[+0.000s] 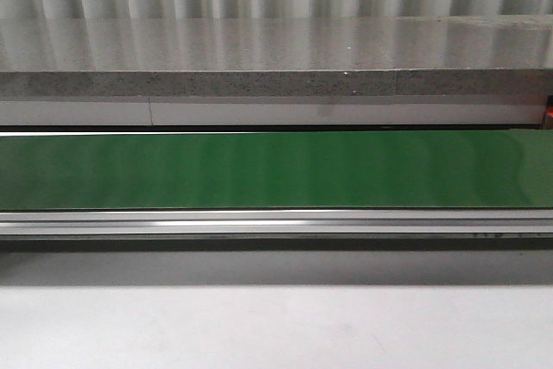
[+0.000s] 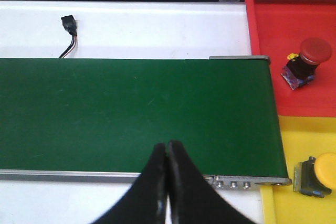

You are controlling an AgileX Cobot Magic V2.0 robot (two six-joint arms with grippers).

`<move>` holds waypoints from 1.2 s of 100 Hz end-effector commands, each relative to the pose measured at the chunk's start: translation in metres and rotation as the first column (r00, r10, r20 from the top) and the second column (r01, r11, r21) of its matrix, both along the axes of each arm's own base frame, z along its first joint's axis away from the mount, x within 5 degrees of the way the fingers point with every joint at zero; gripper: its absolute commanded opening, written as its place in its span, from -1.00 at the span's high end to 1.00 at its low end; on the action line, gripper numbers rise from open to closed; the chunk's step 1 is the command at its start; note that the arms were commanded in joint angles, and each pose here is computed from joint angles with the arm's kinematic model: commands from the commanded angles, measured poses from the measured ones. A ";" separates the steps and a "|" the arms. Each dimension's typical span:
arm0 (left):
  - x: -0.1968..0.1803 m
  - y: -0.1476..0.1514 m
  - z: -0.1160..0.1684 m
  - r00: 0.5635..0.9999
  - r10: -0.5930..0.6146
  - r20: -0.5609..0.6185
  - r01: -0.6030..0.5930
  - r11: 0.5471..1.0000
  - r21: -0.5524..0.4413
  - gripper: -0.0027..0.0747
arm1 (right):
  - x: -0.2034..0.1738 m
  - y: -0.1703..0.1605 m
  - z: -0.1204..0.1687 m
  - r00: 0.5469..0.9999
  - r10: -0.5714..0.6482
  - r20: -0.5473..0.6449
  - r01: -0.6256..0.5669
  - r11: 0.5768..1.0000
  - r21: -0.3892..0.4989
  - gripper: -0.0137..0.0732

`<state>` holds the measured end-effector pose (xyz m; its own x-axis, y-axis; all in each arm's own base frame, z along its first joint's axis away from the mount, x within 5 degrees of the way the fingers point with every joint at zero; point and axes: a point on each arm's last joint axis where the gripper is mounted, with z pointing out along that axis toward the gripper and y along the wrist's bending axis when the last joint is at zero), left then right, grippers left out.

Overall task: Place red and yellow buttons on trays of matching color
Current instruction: 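Carry the red button onto the green belt with the left gripper and release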

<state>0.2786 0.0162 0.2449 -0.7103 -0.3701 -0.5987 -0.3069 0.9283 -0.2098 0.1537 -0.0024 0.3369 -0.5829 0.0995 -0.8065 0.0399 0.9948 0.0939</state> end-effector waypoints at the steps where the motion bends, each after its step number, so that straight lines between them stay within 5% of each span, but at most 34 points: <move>1: 0.003 -0.001 0.011 0.999 -0.012 0.046 0.012 1.000 0.013 0.71 | 0.001 0.000 0.014 0.996 0.001 0.090 0.000 1.000 -0.009 0.84; 10: 0.003 -0.001 0.011 0.998 -0.035 0.043 0.034 0.999 0.031 0.26 | 0.001 0.000 0.014 0.996 0.001 0.090 0.000 1.000 -0.009 0.84; 22: 0.003 -0.003 0.012 0.998 -0.051 0.047 0.050 0.999 0.019 -0.65 | 0.001 0.000 0.014 0.996 0.001 0.090 0.000 1.000 -0.009 0.84; 29: 0.006 -0.003 0.017 0.997 -0.052 0.056 0.051 0.998 0.019 -0.92 | 0.001 0.000 0.014 0.996 0.001 0.090 0.000 1.000 -0.009 0.84; 50: 0.008 -0.005 0.042 0.990 -0.096 0.102 0.091 0.994 0.054 -0.72 | 0.001 0.000 0.014 0.996 0.001 0.090 0.000 1.000 -0.009 0.84; 77: -0.004 0.004 0.076 0.972 -0.079 0.219 0.060 0.994 0.091 -0.72 | 0.001 0.000 0.014 0.996 0.001 0.090 0.000 1.000 -0.009 0.84; 120: -0.021 0.077 0.053 0.978 0.181 0.103 -0.191 0.977 0.099 -0.72 | 0.001 0.000 0.014 0.996 0.001 0.090 0.000 1.000 -0.009 0.84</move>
